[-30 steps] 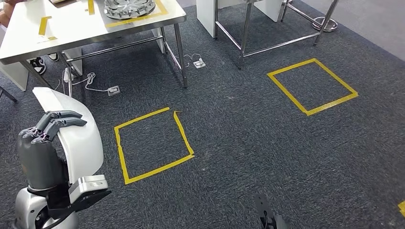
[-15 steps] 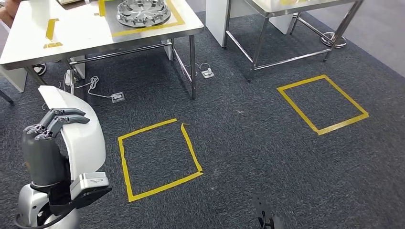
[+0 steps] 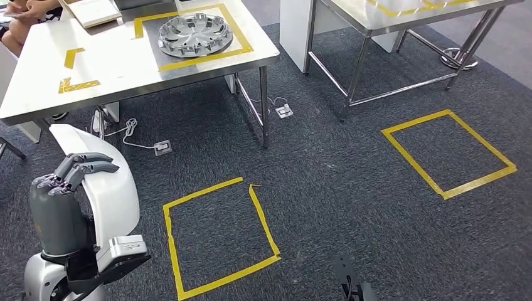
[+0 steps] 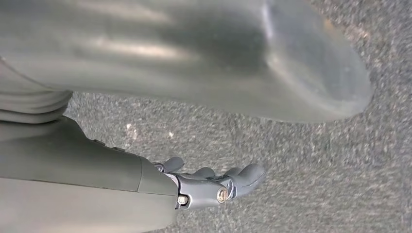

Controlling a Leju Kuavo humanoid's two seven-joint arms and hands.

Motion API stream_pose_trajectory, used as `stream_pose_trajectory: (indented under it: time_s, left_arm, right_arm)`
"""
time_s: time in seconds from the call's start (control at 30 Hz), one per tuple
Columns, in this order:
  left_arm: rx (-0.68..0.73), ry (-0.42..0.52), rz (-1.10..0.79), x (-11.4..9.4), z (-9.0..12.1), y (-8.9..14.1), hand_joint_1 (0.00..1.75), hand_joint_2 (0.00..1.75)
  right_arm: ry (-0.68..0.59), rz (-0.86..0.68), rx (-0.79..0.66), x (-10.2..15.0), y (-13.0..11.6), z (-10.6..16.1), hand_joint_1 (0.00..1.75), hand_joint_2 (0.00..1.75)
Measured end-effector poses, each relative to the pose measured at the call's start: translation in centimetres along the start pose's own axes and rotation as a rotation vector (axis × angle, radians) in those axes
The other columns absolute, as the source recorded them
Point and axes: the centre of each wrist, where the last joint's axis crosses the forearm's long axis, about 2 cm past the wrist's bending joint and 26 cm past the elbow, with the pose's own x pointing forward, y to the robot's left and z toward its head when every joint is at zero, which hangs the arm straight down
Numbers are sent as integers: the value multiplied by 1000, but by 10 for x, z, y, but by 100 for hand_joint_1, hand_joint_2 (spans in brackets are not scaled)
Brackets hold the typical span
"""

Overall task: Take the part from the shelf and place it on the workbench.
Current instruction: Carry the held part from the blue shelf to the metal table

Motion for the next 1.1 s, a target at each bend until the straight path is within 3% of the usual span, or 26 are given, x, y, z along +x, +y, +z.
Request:
stream_pose_trajectory:
  time_s: [0.2,0.4,0.73,1.1]
  left_arm:
    - [-11,7,0,0,7,0,175,175]
    - [35,-19,2,5,-5,5,175,175]
    - [-13,17,15,7,13,-2,175,175]
    - [-34,20,18,8,19,-1,175,175]
  right_arm:
    - [1,-2,-3,0,-1,0,0,0]
    - [-23,-8,-9,12,-3,-4,0,0]
    - [24,-28,-5,-8,-5,2,0,0]
    - [16,-83,-7,-5,1,2,0,0]
